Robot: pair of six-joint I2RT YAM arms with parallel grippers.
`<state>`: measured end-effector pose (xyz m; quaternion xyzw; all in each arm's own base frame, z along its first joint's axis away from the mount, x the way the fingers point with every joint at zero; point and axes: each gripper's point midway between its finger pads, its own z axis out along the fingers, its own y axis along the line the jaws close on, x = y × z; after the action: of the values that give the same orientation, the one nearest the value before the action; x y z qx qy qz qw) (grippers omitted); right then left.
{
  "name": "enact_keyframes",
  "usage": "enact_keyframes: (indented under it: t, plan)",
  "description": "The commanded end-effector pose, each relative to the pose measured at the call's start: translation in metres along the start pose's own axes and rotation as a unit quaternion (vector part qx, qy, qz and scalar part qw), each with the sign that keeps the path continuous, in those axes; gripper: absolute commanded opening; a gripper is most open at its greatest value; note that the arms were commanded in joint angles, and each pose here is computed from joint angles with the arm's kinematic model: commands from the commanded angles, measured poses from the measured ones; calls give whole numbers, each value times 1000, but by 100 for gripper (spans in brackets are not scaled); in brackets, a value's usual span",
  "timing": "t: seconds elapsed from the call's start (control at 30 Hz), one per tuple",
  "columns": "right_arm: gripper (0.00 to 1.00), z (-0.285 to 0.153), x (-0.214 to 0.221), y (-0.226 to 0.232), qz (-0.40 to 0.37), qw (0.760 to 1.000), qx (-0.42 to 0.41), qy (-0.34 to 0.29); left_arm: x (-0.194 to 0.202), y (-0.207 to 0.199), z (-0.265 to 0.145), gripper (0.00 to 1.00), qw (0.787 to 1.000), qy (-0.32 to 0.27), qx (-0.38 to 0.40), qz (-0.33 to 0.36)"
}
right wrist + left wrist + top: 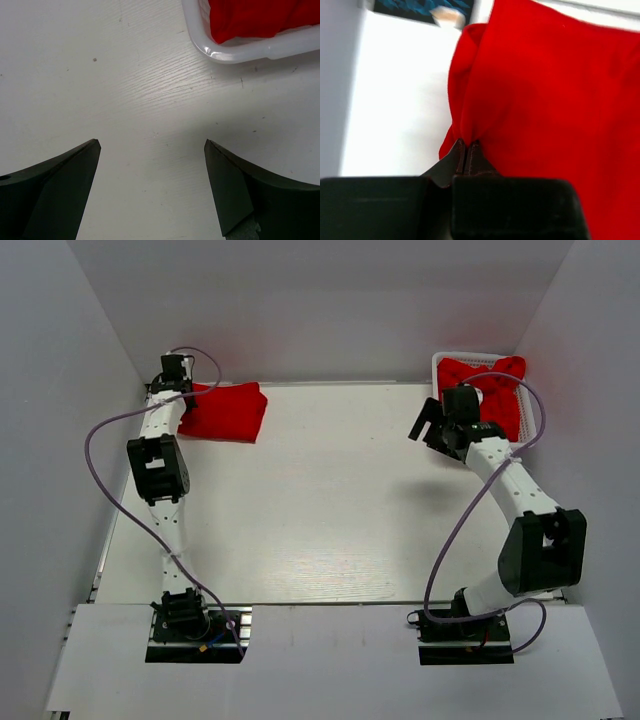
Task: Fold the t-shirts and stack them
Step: Put the neatly folded tshirt into the corner of the board with the left arm
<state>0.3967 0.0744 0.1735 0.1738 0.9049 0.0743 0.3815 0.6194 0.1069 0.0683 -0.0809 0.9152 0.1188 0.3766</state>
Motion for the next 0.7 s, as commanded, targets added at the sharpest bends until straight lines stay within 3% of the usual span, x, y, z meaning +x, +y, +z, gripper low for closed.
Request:
enact_keyframes:
  t: [0.0, 0.27, 0.47, 0.5, 0.53, 0.57, 0.6, 0.67]
  plan:
    - [90, 6, -17, 7, 5, 1000, -10, -5, -47, 32, -1, 0, 997, -68, -39, 0]
    - [90, 26, -16, -1, 15, 1000, 9, 18, -58, 76, 20, 0, 991, -107, -68, -45]
    - [90, 25, -21, -4, 18, 1000, 12, 9, -73, 90, 14, 0, 985, -131, -90, -59]
    - [90, 24, -22, -4, 18, 1000, 11, 7, -80, 92, 12, 5, 984, -140, -92, -57]
    - [90, 22, -23, -4, 17, 1000, 10, 5, -79, 93, 11, 15, 984, -140, -96, -57]
    - [90, 21, -22, -3, 14, 1000, 5, 8, -91, 95, 0, 70, 982, -152, -96, -65]
    - [90, 20, -22, -2, 15, 1000, 1, 8, -93, 96, -4, 100, 981, -156, -96, -66]
    - [90, 15, -25, -2, 9, 1000, -1, 1, -110, 96, -25, 100, 978, -176, -86, -68]
